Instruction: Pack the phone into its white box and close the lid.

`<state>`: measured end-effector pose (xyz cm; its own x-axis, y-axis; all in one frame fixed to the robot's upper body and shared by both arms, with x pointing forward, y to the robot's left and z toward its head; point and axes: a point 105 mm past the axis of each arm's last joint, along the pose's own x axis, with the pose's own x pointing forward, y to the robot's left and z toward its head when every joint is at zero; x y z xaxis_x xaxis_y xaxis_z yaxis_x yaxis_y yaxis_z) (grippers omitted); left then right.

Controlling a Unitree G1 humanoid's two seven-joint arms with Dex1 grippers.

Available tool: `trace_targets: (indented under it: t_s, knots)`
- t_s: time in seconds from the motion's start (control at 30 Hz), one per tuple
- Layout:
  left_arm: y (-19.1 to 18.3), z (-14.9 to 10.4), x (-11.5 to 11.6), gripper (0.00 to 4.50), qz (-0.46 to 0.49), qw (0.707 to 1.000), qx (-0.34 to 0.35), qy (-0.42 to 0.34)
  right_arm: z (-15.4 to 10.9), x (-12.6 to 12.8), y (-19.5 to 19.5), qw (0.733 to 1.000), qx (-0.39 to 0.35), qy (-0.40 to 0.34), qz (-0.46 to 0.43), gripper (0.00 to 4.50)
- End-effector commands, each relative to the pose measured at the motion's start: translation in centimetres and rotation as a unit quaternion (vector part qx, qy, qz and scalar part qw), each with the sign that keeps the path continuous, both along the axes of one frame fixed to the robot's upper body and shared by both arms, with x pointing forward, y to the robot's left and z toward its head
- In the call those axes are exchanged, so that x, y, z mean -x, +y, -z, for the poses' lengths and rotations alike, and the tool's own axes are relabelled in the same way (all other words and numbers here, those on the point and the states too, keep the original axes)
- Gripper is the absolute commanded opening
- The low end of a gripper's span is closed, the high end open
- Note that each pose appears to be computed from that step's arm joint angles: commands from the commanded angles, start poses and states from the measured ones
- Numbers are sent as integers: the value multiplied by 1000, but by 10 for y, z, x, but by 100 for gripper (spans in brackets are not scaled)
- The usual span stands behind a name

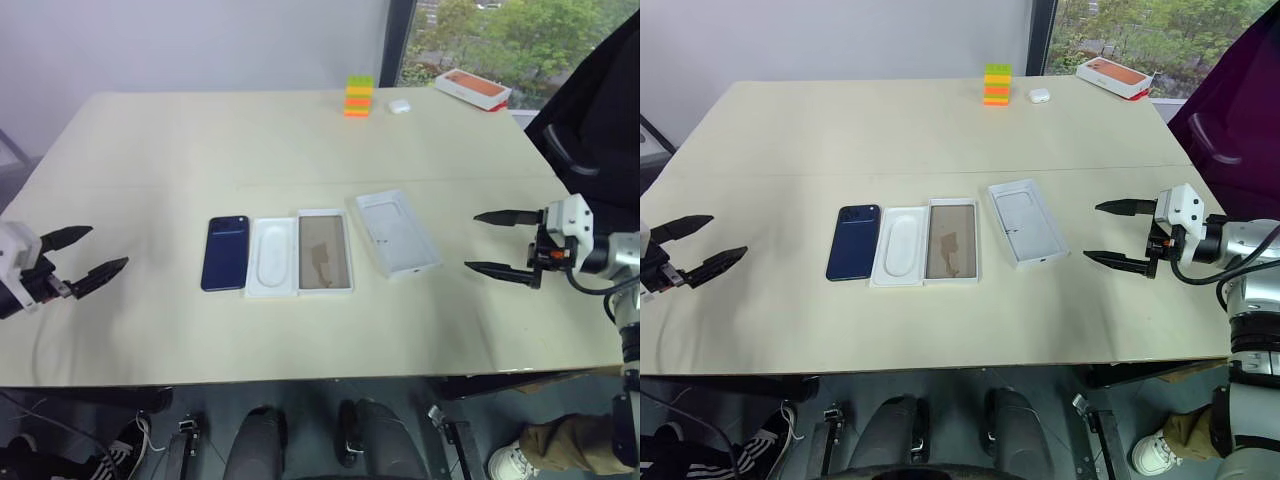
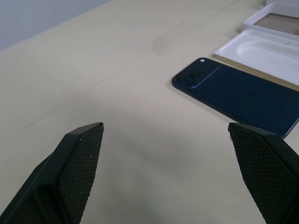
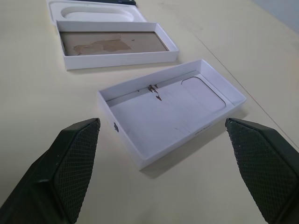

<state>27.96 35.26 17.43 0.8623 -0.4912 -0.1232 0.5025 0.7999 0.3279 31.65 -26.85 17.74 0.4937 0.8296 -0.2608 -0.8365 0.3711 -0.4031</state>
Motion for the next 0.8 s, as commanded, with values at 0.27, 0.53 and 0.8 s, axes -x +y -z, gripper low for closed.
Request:
trace_targets:
  t_s: [0.27, 0.53, 0.8]
  knots:
    - [-28, -12, 1, 449, 42, 999, 2, -6, -3, -2, 0, 1000, 10, -16, 2, 450]
    - [-33, -8, -2, 449, 39, 999, 5, -11, -1, -3, 0, 1000, 16, -22, 6, 450]
    - [-32, 0, -3, 449, 28, 999, 15, 14, -1, -4, 3, 1000, 18, -25, 7, 450]
